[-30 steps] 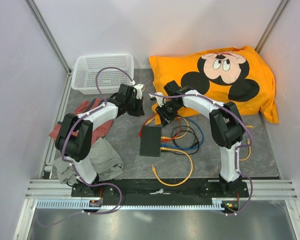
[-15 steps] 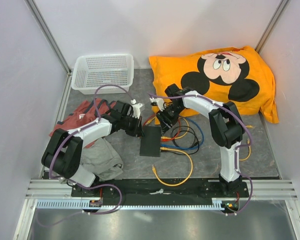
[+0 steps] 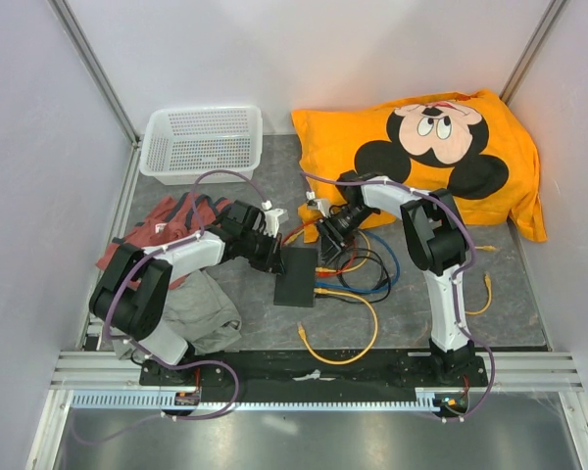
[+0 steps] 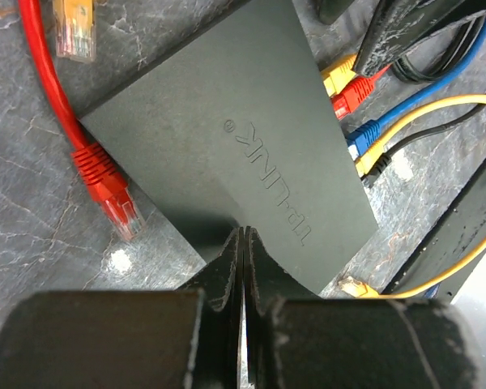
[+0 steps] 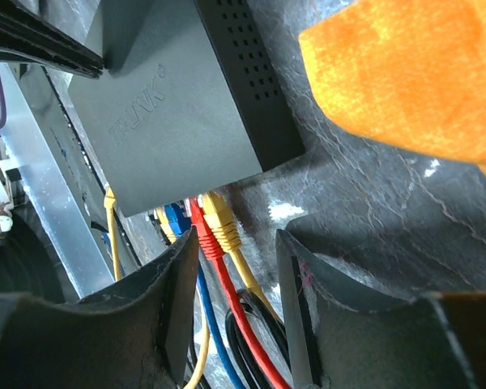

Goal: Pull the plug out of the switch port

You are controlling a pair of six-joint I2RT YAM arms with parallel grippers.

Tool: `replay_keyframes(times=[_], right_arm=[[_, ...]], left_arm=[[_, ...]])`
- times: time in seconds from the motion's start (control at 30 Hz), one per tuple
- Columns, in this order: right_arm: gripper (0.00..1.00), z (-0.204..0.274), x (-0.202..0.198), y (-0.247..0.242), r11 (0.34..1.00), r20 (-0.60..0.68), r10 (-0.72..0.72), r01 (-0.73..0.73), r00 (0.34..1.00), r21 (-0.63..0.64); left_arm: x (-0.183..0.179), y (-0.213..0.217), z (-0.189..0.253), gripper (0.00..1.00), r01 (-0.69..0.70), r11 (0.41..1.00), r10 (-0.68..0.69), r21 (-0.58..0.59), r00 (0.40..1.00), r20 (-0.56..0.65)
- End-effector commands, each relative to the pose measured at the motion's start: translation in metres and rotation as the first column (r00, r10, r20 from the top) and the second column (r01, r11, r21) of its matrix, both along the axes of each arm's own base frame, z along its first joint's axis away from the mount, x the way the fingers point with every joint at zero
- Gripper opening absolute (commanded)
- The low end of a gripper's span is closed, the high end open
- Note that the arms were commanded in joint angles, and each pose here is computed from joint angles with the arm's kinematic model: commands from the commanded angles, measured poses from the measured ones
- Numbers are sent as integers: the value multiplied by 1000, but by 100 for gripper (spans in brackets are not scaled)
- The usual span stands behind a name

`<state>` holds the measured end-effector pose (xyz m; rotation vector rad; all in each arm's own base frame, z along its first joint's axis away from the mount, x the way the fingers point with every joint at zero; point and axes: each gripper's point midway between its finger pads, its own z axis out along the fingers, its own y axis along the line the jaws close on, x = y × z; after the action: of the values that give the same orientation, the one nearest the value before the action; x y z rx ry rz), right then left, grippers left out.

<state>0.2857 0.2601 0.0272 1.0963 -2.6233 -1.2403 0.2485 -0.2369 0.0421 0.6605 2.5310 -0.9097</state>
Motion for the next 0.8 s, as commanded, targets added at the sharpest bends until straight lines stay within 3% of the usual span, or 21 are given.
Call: replay_keyframes(times=[0.0, 0.77], right_arm=[[50, 0, 2, 7, 999, -3, 25, -24, 1000, 43], [45, -5, -4, 19, 999, -38, 26, -25, 999, 27]], left_arm=[[16, -8, 9, 2, 18, 1000, -17, -16, 997, 70], [18, -9, 9, 2, 12, 1000, -11, -13, 996, 90]])
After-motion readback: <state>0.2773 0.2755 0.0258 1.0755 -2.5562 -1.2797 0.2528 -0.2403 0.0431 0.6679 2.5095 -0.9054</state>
